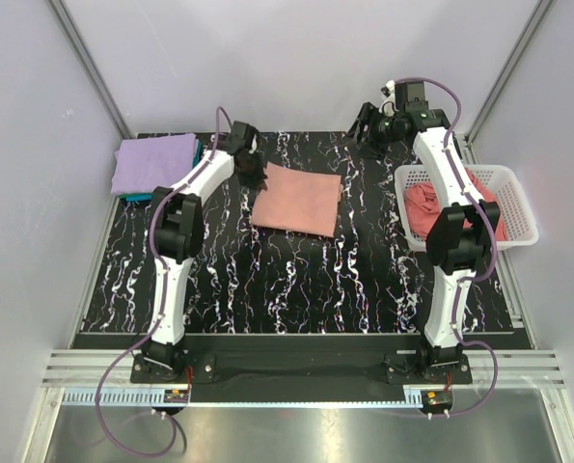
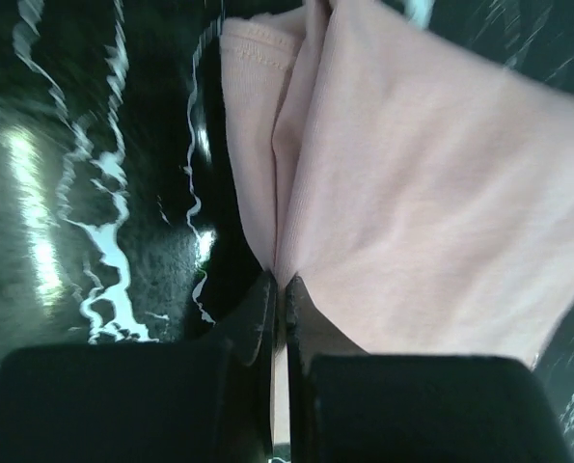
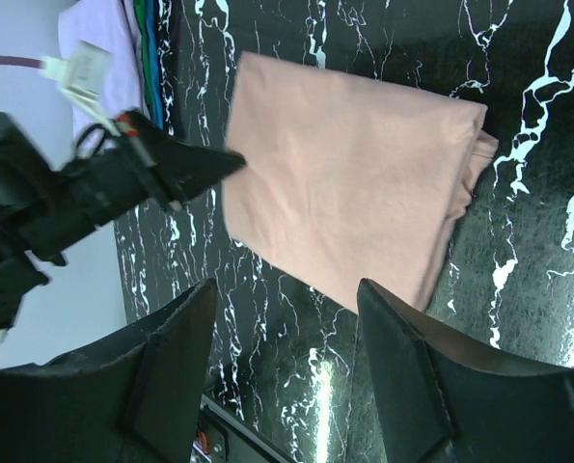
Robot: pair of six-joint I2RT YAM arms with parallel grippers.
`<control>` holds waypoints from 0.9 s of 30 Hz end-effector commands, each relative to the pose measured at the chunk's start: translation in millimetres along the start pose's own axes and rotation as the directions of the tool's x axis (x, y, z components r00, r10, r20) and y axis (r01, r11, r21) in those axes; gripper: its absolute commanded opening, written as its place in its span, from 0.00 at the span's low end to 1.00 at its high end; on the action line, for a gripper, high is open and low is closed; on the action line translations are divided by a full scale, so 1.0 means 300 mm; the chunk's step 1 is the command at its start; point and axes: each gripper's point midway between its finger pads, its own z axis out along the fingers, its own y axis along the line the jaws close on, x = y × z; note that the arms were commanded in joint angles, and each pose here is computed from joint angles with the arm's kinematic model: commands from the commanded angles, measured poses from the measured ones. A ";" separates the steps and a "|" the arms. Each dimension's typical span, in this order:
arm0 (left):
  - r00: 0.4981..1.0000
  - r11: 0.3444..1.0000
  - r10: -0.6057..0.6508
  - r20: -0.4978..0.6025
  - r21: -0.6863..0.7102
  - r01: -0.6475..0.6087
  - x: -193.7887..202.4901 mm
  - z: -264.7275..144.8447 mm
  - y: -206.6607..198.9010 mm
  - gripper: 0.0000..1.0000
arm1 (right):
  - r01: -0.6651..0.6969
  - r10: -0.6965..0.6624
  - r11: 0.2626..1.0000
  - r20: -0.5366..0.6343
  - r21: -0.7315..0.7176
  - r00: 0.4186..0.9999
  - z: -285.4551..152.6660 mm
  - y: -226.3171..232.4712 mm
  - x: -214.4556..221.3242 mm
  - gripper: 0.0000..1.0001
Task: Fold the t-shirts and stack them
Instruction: Neatly place the folded tshirt to the corner
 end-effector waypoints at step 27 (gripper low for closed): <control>0.854 0.936 0.225 0.469 -0.348 -0.056 -0.604 -0.500 0.272 0.00 | -0.008 0.016 0.996 0.085 -0.092 0.996 0.003 0.088 -0.092 0.68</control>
